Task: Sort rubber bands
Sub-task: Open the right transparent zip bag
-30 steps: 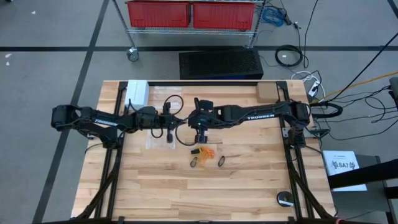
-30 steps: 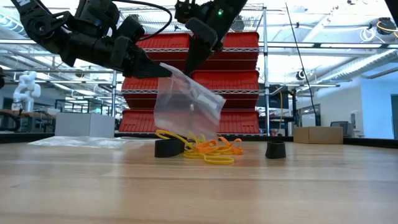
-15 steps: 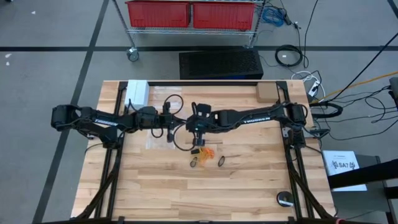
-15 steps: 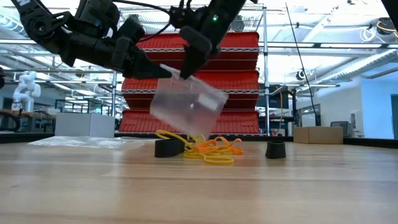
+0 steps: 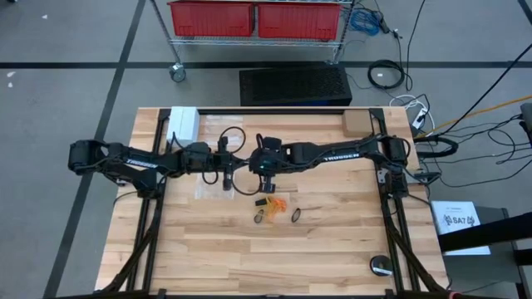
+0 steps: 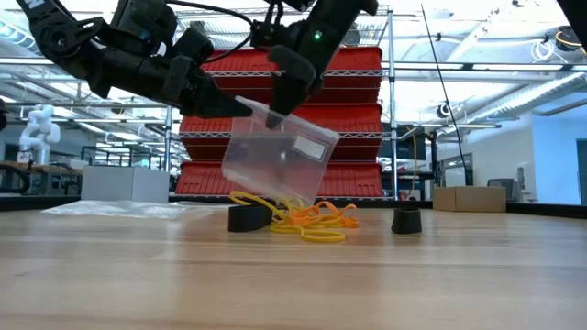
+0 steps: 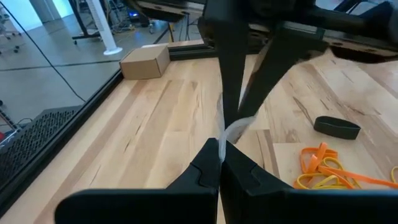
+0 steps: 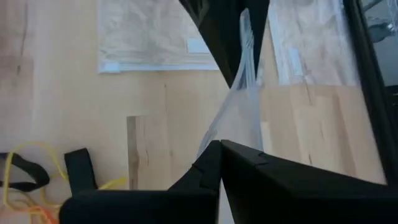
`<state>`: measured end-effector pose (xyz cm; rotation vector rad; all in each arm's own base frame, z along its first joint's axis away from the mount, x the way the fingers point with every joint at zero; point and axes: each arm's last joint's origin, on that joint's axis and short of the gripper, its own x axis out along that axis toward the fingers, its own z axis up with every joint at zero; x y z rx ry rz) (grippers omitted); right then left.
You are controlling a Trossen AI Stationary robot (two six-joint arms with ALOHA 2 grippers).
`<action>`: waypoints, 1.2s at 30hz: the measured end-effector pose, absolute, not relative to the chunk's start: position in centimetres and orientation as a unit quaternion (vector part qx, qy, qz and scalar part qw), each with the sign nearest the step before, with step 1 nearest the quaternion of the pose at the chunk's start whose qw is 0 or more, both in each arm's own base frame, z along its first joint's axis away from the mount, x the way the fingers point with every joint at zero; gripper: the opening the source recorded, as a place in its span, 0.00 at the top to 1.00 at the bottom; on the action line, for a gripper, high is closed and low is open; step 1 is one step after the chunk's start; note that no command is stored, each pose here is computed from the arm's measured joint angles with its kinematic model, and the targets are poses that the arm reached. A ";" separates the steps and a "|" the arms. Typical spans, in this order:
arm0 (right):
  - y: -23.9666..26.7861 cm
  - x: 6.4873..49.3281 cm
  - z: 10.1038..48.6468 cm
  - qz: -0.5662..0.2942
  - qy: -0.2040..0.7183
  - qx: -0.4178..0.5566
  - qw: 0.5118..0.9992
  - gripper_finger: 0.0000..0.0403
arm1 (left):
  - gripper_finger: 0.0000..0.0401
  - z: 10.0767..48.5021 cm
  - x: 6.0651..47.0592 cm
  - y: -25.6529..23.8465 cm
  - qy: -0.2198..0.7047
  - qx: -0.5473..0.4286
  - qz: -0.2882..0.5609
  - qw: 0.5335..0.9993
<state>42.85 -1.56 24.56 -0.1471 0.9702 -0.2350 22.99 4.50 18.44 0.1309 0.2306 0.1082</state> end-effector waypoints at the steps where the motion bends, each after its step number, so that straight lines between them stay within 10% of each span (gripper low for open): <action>1: -1.6 42.9 24.5 -0.116 0.464 -0.066 0.876 1.00 | 1.00 18.5 23.0 4.5 0.114 0.065 0.054 0.990; 18: -1.6 41.6 24.5 -0.098 0.511 -0.022 0.854 0.66 | 1.00 19.0 23.2 4.0 0.079 0.006 0.028 0.996; 36: -0.4 37.3 22.7 -0.160 0.456 -0.044 0.874 0.98 | 1.00 17.6 26.2 3.2 0.081 0.009 0.004 0.997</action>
